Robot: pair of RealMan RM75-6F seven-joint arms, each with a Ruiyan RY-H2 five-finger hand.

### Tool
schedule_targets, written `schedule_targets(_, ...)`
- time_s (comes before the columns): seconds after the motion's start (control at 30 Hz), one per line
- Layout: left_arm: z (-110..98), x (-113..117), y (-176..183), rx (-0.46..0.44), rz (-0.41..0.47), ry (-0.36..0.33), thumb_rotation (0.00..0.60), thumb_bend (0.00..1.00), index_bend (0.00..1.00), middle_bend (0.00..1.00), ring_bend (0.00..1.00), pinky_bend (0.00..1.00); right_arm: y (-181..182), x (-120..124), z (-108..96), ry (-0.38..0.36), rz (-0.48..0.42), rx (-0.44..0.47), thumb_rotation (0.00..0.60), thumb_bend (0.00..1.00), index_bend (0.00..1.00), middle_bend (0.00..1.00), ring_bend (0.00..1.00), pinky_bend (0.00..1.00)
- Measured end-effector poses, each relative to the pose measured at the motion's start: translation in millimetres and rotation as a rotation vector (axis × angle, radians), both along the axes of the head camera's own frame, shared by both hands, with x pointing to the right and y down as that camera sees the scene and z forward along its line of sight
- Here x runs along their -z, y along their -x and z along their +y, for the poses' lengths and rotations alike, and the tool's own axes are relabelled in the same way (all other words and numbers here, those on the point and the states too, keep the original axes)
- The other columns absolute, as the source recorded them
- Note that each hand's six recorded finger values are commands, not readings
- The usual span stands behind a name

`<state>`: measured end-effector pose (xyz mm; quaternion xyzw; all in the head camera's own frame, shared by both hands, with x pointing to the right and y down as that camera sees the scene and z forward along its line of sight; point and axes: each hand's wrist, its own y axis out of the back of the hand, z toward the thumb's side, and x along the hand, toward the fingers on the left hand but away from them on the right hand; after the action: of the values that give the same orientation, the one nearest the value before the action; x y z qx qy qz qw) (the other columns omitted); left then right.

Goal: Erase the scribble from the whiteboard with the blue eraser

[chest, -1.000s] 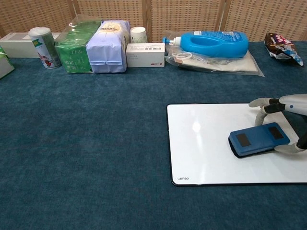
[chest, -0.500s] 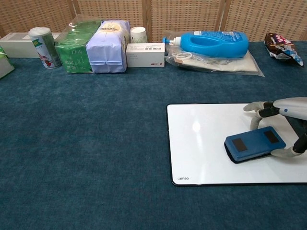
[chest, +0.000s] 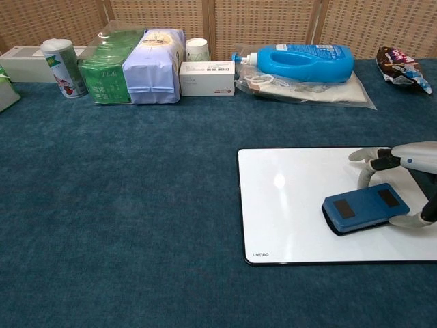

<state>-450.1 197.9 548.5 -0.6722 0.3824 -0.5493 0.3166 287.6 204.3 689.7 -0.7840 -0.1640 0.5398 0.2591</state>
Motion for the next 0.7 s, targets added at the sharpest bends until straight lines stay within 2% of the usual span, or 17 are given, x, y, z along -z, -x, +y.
schedule_targets(0.27, 0.1, 1.2, 2.4, 0.006, -0.002, -0.002, 0.6, 0.17, 0.25, 0.12, 0.08, 0.0, 5.0, 0.0, -1.9, -0.004, -0.002, 0.019, 0.6, 0.32, 0.24, 0.01, 0.0, 0.0)
schedule_targets(0.7, -1.2, 0.2, 0.9, 0.001, 0.002, -0.003, 0.6, 0.17, 0.25, 0.12, 0.08, 0.0, 2.7, 3.7, 0.9, -0.009, 0.002, 0.01, 0.6, 0.33, 0.3, 0.01, 0.0, 0.0)
